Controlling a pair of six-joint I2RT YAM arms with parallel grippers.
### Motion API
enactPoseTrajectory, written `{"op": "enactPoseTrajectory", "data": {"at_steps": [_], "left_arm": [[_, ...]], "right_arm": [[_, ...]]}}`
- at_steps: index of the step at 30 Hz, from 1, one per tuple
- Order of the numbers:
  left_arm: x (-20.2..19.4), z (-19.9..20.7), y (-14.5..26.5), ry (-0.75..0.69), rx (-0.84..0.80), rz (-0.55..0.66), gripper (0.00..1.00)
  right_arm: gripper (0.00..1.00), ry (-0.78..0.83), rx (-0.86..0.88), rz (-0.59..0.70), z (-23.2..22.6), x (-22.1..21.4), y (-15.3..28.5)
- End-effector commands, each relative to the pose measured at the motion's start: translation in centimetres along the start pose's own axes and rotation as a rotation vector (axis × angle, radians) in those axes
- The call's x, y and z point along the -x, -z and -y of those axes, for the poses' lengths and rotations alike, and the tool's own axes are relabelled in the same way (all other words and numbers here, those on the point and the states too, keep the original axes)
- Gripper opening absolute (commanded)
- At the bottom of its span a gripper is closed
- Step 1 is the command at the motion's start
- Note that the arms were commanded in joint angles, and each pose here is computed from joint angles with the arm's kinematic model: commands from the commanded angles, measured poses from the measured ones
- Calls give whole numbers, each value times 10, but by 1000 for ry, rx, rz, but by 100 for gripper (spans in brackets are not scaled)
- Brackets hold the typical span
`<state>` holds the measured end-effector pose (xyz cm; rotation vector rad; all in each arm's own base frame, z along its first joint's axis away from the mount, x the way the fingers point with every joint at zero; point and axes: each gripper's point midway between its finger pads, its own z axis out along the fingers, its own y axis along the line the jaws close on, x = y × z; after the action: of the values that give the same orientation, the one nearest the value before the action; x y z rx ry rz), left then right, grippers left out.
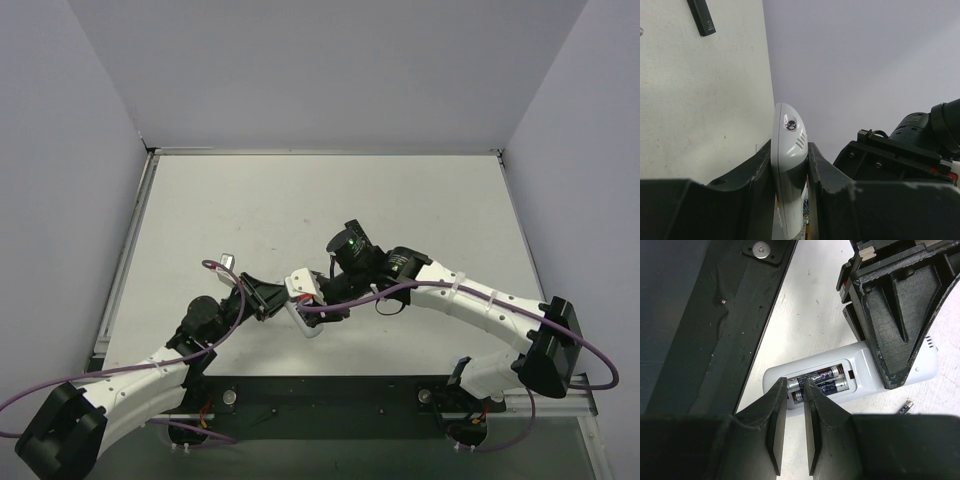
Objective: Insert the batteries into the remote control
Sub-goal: Load the battery into the remote control.
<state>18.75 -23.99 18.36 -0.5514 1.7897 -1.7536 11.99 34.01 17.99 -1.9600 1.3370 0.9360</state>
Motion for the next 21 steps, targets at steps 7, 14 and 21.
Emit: {"op": "enactPoseTrajectory", "data": {"at_steps": [7,14,21], "left_arm": [[4,60,-3,-20,-187,-1,0],[4,64,-1,-11,-204,-3,0],[4,69,2,-4,-221,-1,0]], "right_arm": [[14,8,4,-36,4,-6,-12],[11,-18,-19,-76,10,-24,-22],[11,-39,-44,-70,18,-31,-31]]}}
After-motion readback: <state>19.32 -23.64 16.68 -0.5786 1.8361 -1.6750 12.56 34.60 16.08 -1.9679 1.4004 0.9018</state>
